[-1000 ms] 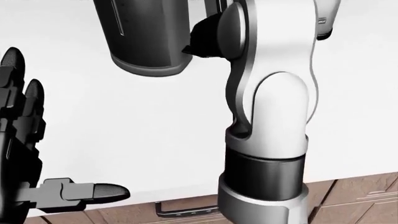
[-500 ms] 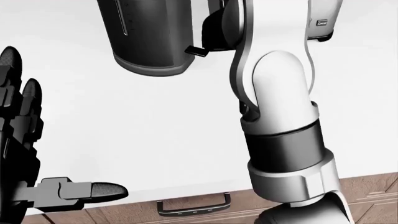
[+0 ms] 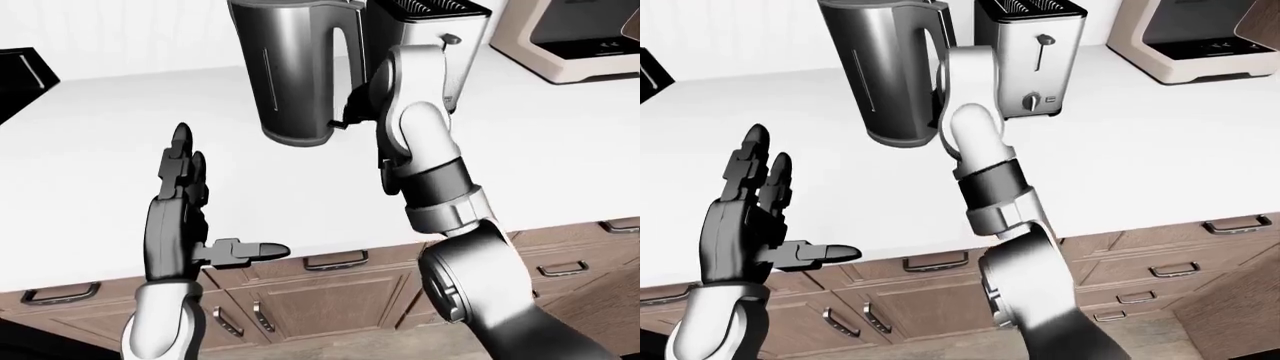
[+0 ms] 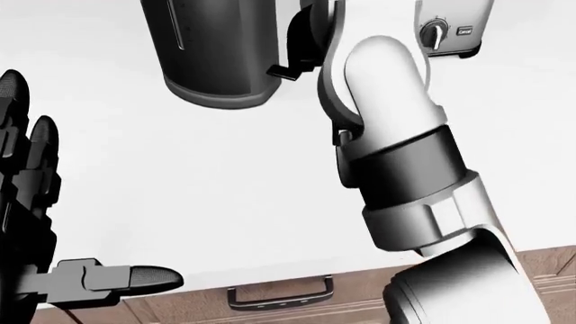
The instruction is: Press down the lever to turn on the electric kettle.
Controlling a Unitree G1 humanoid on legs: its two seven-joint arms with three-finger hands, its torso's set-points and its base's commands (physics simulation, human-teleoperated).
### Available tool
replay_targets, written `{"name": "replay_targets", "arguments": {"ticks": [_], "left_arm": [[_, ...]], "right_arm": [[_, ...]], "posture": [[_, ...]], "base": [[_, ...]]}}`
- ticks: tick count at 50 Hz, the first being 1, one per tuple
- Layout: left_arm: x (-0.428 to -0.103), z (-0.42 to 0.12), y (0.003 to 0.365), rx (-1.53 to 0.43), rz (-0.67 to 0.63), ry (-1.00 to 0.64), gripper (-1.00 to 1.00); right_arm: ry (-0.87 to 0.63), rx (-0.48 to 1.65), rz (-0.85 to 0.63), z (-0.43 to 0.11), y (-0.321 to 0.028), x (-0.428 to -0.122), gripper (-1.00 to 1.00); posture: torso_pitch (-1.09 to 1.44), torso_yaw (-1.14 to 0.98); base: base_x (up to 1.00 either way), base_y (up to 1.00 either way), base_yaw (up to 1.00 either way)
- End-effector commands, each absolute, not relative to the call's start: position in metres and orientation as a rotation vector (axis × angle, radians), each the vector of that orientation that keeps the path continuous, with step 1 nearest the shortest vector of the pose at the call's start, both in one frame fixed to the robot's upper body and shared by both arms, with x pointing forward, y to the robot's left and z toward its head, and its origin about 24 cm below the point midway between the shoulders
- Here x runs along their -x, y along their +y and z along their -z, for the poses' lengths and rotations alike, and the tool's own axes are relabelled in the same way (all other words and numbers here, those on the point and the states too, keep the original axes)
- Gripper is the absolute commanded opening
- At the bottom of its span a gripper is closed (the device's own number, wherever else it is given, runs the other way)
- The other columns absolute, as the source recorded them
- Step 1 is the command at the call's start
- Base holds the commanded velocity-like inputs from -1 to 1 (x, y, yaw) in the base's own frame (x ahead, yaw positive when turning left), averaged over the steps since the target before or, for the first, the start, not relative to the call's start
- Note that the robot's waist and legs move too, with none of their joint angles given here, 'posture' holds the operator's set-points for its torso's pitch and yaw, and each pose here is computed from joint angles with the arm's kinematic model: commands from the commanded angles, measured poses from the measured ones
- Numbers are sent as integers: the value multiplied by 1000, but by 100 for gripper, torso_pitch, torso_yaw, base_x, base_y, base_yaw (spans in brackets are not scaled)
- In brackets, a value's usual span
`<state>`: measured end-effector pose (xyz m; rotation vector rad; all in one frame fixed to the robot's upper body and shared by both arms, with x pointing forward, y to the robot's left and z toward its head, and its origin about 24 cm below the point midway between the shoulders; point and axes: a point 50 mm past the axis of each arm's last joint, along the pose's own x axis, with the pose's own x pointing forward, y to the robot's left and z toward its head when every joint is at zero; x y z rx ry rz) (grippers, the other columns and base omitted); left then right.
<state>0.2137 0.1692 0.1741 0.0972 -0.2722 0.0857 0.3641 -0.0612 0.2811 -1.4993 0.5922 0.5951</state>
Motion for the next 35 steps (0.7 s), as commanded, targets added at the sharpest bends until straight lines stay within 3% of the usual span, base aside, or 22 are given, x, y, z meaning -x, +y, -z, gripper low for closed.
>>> {"name": "replay_targets", "arguments": {"ticks": [1,21,35], "left_arm": [[-209,-186,169,-103,-88,-352,100],[-209,-186,171,-100,-96,-355,100],[-208,-185,173,-98,-101,-356,100]], "right_arm": [[512,1513,-535,-300,-58,-361,100],[551,1477,-530,-283,-57,-390,100],[561,1479,-554,-271,-51,-393,100]], "posture": [[0,0],[0,0],[0,0]], "base": [[0,0,0],[0,0,0],[0,0,0]]}}
